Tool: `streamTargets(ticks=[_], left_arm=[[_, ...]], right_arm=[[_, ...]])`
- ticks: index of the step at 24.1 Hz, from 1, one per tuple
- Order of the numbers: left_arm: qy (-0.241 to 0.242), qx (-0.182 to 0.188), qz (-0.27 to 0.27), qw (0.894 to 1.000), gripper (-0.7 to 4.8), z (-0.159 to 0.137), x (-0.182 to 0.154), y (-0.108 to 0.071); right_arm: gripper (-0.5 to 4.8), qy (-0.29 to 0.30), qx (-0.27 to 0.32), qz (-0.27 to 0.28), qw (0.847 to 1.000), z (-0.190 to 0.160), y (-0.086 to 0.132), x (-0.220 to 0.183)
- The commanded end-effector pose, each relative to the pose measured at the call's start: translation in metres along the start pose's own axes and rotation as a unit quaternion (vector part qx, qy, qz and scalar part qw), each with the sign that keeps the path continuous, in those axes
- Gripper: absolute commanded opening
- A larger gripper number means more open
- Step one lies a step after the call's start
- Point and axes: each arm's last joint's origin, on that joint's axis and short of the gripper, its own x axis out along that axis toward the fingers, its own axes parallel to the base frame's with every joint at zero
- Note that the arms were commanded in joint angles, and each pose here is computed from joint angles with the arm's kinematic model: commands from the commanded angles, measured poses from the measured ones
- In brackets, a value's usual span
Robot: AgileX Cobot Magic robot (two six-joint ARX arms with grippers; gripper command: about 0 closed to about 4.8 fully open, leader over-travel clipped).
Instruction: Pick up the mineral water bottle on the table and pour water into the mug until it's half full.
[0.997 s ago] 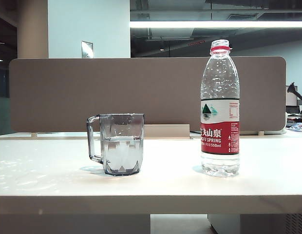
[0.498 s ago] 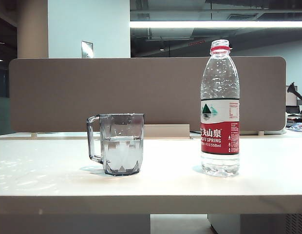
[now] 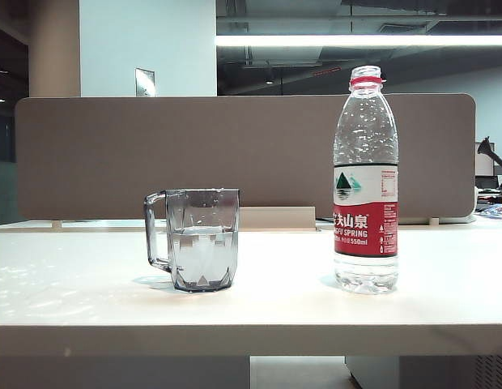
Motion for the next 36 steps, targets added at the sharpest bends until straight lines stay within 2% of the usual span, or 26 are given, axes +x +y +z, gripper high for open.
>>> streamTargets(ticks=[1,5,9,16,36], left_arm=[[-0.039,-0.020,0.029,0.999,-0.01,0.008,-0.003,0.008],[-0.105,-0.047,0.097,0.989,-0.01,0.018,-0.010,0.024],[-0.135,-0.057,0.133,0.980,-0.01,0.022,-0.014,0.031],[-0.138,-0.062,0.161,0.975,-0.01,0.022,-0.015,0.037],[-0.137,-0.062,0.161,0.975,-0.01,0.022,-0.014,0.037]], right_arm=[[-0.01,-0.003,0.001,0.000,1.000,-0.001,0.000,0.001],[-0.01,-0.003,0.001,0.000,1.000,-0.001,0.000,0.001],[-0.01,-0.003,0.001,0.000,1.000,-0.001,0.000,0.001],[-0.01,-0.003,0.001,0.000,1.000,-0.001,0.000,0.001],[-0.01,-0.003,0.001,0.000,1.000,-0.001,0.000,0.001]])
